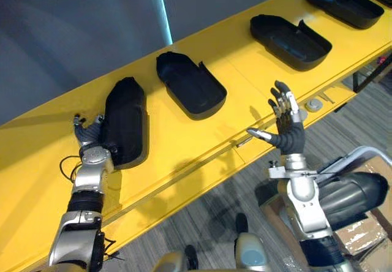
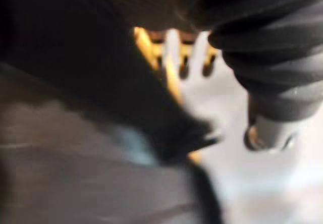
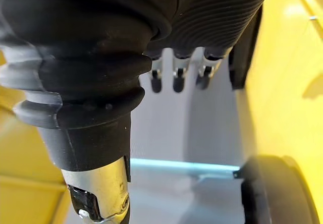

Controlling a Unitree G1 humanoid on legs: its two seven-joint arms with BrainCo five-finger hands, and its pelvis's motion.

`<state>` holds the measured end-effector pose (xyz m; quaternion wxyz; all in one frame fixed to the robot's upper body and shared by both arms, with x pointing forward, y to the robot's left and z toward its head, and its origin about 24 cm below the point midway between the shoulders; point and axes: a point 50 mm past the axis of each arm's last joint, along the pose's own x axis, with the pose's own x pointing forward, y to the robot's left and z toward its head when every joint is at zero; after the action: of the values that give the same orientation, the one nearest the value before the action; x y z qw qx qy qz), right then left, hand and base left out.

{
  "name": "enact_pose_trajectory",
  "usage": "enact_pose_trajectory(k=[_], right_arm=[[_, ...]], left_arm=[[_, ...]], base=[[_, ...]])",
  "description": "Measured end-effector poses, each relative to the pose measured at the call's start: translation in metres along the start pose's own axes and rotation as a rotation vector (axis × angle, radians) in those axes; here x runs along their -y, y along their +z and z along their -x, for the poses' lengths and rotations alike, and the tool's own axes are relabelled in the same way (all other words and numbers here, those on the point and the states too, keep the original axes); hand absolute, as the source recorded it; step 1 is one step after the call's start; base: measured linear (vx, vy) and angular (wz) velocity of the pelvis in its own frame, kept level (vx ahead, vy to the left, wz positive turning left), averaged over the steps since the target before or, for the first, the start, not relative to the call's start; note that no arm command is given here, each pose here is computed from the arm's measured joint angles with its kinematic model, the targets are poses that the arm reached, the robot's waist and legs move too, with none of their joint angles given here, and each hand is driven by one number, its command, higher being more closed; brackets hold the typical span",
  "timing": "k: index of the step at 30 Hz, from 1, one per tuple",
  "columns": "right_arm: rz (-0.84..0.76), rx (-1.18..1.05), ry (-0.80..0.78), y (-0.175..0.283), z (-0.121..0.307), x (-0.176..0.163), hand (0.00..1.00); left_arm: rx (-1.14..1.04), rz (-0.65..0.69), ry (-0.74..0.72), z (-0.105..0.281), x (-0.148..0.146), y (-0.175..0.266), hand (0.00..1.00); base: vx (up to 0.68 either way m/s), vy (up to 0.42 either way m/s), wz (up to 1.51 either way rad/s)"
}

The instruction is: Walk over and take plastic housings, then place them on the shelf

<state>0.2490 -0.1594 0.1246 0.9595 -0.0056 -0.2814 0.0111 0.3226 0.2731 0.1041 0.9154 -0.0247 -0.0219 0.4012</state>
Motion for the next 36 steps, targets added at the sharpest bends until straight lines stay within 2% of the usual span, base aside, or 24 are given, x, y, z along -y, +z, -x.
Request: enact_pose_trajectory(k=[3, 6, 11, 13, 17, 21, 23, 27, 29, 32, 33, 36], right_arm=[[-0.025, -0.006, -0.005, -0.002, 0.004, -0.004, 0.0], [-0.047, -0.012, 0.062, -0.002, 0.005, -0.013, 0.0], [-0.09, 0.005, 0.217, 0.0, -0.002, -0.04, 0.0], [-0.111, 0.038, 0.29, 0.006, -0.01, -0.053, 0.0], [-0.163, 0.071, 0.383, 0.013, -0.018, -0.072, 0.0], [-0.215, 0.035, 0.449, 0.009, -0.015, -0.094, 0.0], [-0.26, -0.002, 0.49, 0.005, -0.013, -0.11, 0.0], [-0.303, -0.121, 0.551, -0.011, -0.009, -0.135, 0.0], [-0.32, -0.225, 0.582, -0.027, -0.001, -0.151, 0.0], [-0.306, -0.309, 0.554, -0.042, 0.001, -0.161, 0.0], [-0.27, -0.35, 0.525, -0.05, -0.001, -0.165, 0.0], [-0.166, -0.331, 0.464, -0.053, -0.008, -0.162, 0.0]], left_arm=[[0.157, 0.232, 0.058, 0.02, 0.012, 0.032, 0.0], [0.335, 0.394, 0.106, 0.033, 0.007, 0.066, 0.0], [0.477, 0.51, 0.022, 0.051, 0.004, 0.097, 0.0], [0.549, 0.566, -0.059, 0.066, -0.005, 0.105, 0.0], [0.585, 0.63, -0.109, 0.094, -0.031, 0.098, 0.0], [0.553, 0.579, -0.055, 0.109, -0.063, 0.075, 0.0], [0.522, 0.499, -0.029, 0.113, -0.081, 0.061, 0.0], [0.408, 0.321, -0.064, 0.117, -0.095, 0.035, 0.0], [0.258, 0.224, -0.086, 0.117, -0.101, 0.006, 0.0], [0.091, 0.143, -0.103, 0.12, -0.107, -0.03, 0.0], [-0.005, 0.085, -0.12, 0.126, -0.114, -0.052, 0.0], [-0.123, 0.022, -0.204, 0.14, -0.115, -0.082, 0.0]], base=[[0.04, 0.03, -0.09], [0.0, 0.014, -0.07], [-0.01, 0.001, 0.09], [-0.06, -0.02, 0.18], [-0.06, -0.039, 0.28], [-0.07, -0.041, 0.32], [-0.01, -0.026, 0.26], [-0.03, -0.021, 0.37], [-0.02, -0.008, 0.23], [0.0, -0.009, 0.41], [0.0, -0.005, 0.11], [0.01, -0.003, 0.22]])
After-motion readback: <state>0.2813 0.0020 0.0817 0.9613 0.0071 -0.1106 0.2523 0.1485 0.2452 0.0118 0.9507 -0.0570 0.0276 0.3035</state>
